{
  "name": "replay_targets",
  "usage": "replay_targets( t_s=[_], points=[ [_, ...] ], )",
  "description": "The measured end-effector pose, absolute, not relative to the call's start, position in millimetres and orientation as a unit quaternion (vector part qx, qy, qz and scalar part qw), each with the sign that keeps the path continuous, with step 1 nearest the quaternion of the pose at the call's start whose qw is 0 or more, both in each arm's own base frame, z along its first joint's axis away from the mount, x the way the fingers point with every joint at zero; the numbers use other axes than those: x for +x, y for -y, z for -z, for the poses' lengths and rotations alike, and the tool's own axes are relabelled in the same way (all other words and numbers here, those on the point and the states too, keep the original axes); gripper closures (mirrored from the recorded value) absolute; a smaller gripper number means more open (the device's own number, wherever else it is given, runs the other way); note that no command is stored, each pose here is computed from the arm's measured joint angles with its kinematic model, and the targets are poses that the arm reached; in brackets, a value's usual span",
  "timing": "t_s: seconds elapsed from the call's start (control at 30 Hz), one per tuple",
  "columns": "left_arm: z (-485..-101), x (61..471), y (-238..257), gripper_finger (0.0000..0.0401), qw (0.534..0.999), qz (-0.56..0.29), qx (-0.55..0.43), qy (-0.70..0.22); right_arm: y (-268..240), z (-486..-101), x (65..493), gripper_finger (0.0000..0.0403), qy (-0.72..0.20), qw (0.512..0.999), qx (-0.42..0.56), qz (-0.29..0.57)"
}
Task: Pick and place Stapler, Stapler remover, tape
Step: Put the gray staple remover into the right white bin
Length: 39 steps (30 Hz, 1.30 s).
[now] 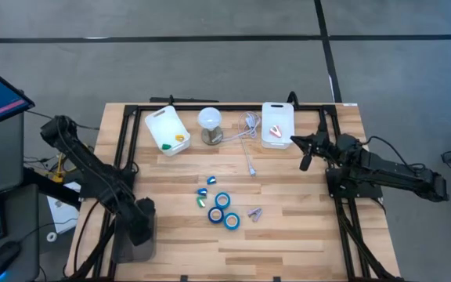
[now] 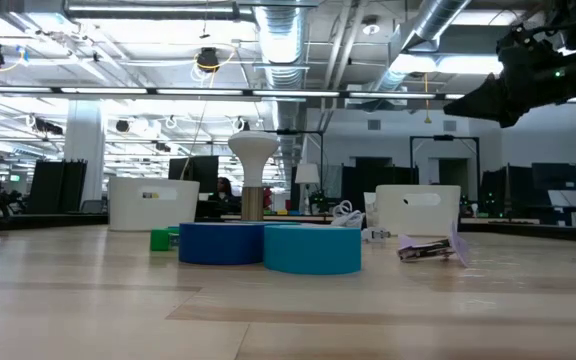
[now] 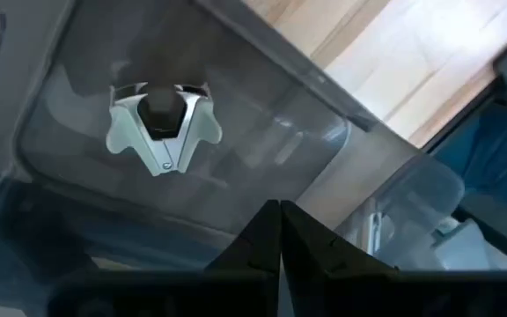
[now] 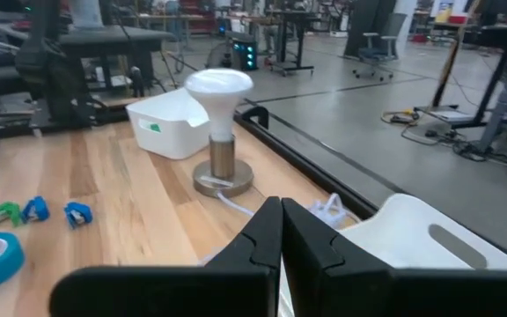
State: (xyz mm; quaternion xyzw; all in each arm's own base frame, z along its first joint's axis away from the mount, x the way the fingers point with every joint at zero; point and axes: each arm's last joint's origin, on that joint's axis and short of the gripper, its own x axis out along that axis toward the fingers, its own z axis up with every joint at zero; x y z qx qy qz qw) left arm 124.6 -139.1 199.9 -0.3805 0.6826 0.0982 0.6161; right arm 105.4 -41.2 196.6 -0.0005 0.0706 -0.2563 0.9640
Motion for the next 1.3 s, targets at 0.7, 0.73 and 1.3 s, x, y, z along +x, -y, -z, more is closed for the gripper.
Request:
replay_targets(
  t_s=[0.7, 0.73, 1.3],
  points=[
    [-195.1, 120.7, 127.3, 0.0399, 0.59, -0.175, -0.363, -0.7, 41.6, -195.9, 105.0, 0.0403, -0.074, 0.962, -0.001, 0.264],
    [-195.2, 119.8, 127.4, 0.0399, 0.58, -0.176, -0.366, -0.706, 41.6, -195.9, 105.0, 0.0403, -0.074, 0.962, -0.001, 0.265],
    [-218.5, 142.4, 154.0, 0.04, 0.608, -0.296, -0.24, -0.696, 41.6, -194.4, 104.8, 0.0403, -0.088, 0.961, -0.021, 0.263]
  ],
)
